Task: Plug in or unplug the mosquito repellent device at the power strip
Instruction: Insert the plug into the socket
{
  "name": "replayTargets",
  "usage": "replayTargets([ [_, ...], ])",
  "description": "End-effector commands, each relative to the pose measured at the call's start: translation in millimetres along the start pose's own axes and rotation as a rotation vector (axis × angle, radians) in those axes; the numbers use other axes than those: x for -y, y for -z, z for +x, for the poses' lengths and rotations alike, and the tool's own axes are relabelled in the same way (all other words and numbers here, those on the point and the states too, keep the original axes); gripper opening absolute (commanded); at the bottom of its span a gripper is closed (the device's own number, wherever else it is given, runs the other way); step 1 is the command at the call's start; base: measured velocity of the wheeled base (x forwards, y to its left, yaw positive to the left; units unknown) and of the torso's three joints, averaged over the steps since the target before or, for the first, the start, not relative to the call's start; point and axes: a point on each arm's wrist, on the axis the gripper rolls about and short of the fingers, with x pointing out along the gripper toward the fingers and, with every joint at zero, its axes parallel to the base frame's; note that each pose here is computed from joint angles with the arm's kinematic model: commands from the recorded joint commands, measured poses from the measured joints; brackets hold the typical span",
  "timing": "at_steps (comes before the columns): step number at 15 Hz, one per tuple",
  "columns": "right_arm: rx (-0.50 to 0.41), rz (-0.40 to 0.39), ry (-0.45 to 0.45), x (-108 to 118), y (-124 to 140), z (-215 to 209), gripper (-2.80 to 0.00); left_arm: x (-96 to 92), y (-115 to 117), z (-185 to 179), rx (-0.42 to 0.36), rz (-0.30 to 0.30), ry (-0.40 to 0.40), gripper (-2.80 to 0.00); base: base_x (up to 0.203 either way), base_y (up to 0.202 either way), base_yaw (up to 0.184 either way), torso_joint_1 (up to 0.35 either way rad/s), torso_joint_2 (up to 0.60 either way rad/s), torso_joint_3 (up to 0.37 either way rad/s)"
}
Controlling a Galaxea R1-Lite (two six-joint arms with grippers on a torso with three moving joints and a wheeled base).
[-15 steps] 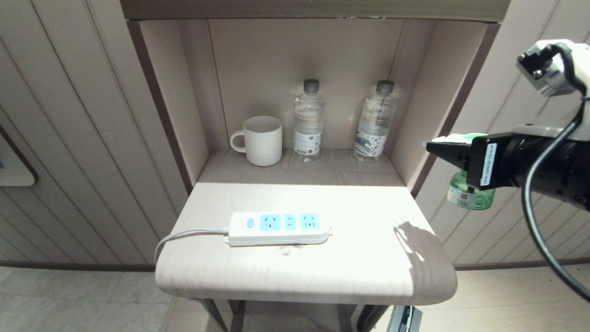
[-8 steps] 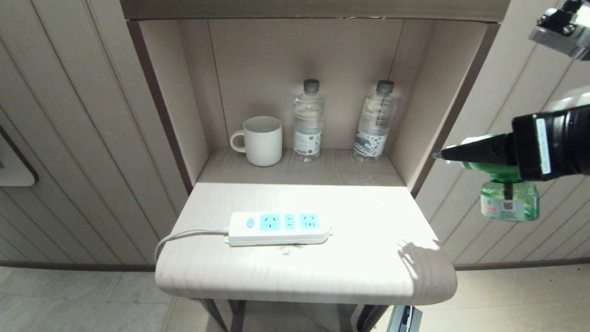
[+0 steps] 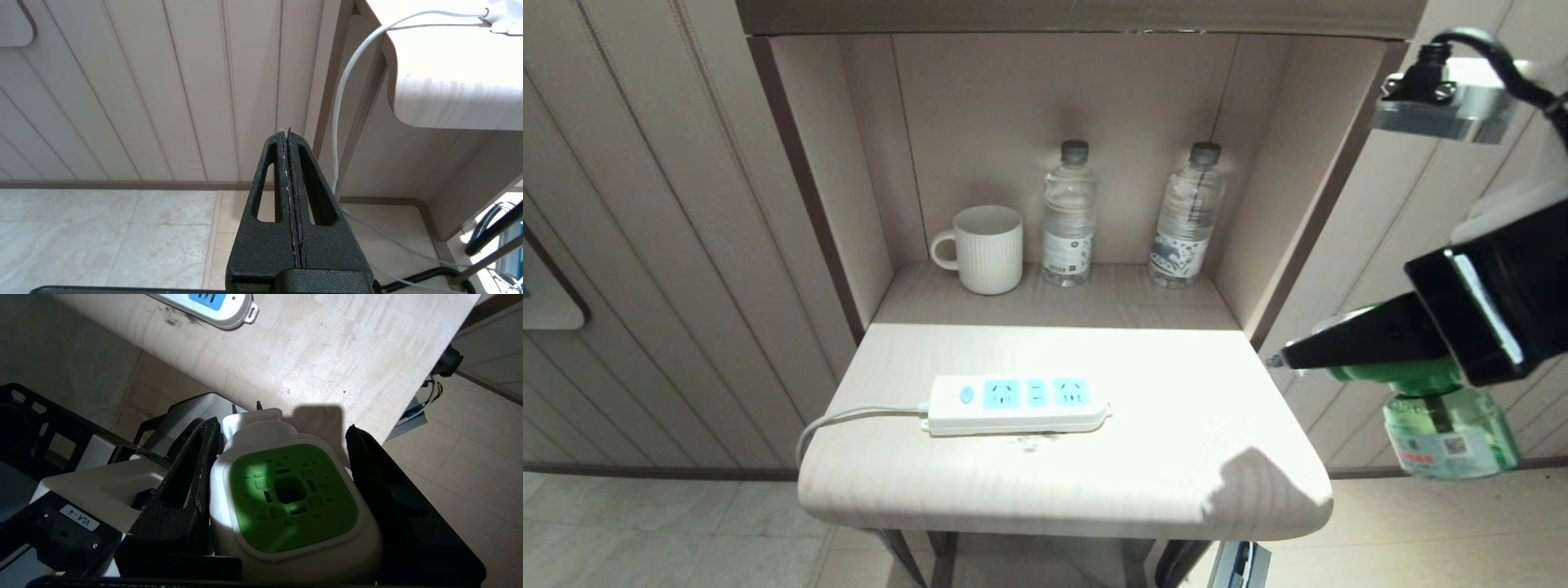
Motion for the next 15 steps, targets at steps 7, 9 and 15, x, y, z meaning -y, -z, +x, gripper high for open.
replayTargets([
  [7, -0.124, -0.049, -0.004, -15.7, -2.6, 30.8, -2.80, 0.0, 0.0, 0.1, -0.001, 0.000, 0.000, -2.80, 0.000, 0.000, 0.000, 0.000, 0.00, 0.000],
  [9, -0.143, -0.056, -0.006, -19.5, -4.0, 37.5, -2.80, 0.0, -0.2, 0.0, 0.000, 0.000, 0.000, -2.80, 0.000, 0.000, 0.000, 0.000, 0.00, 0.000],
  [15, -0.179, -0.093, -0.026, -34.1, -3.3, 50.0, -2.80, 0.0, -0.2, 0.0, 0.000, 0.000, 0.000, -2.80, 0.000, 0.000, 0.000, 0.102, -0.25, -0.149],
])
